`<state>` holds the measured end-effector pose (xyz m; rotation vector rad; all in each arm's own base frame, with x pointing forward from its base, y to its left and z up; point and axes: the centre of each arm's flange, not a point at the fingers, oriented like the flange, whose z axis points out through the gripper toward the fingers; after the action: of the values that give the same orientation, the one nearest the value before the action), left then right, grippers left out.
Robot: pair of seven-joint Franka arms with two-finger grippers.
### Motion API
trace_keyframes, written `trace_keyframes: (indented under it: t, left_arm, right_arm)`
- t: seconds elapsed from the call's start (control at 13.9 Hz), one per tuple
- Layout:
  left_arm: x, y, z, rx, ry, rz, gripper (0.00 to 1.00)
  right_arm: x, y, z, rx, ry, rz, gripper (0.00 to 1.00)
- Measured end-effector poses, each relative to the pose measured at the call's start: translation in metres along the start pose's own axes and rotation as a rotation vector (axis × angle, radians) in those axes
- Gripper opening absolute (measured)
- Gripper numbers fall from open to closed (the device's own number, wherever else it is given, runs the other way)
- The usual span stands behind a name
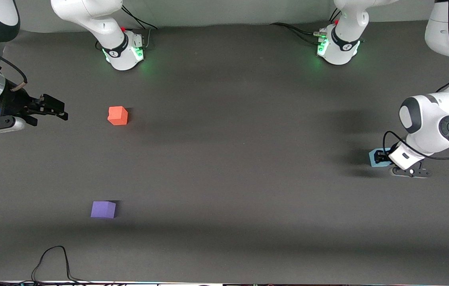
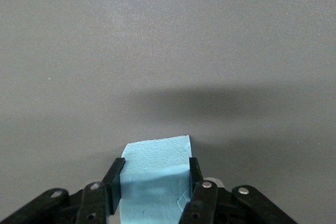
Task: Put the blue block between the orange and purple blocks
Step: 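Close the left gripper on the light blue cube, then lift and carry the blue cube with the left gripper toward the table middle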
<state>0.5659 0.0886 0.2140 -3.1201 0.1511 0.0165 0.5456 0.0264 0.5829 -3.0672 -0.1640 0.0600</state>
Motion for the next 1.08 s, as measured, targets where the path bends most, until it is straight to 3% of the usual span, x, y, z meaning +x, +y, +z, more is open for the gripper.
trace_keyframes:
  t: [0.29,0.43,0.79,1.08]
  left_arm:
    - [0.004,-0.002,-0.006,0.001,0.004,-0.003,0.53]
    - [0.014,-0.005,-0.026,-0.005,-0.028,-0.005,0.53]
    - [0.043,-0.007,-0.158,-0.021,-0.117,-0.004,0.53]
    - [0.062,0.087,-0.260,-0.023,-0.163,-0.028,0.53]
  right_arm:
    - [0.000,0.000,0.000,0.000,0.000,0.000,1.00]
    - [0.000,0.000,0.000,0.000,0.000,0.000,1.00]
    - [0.000,0.000,0.000,0.000,0.000,0.000,1.00]
    - [0.000,0.000,0.000,0.000,-0.001,0.000,1.00]
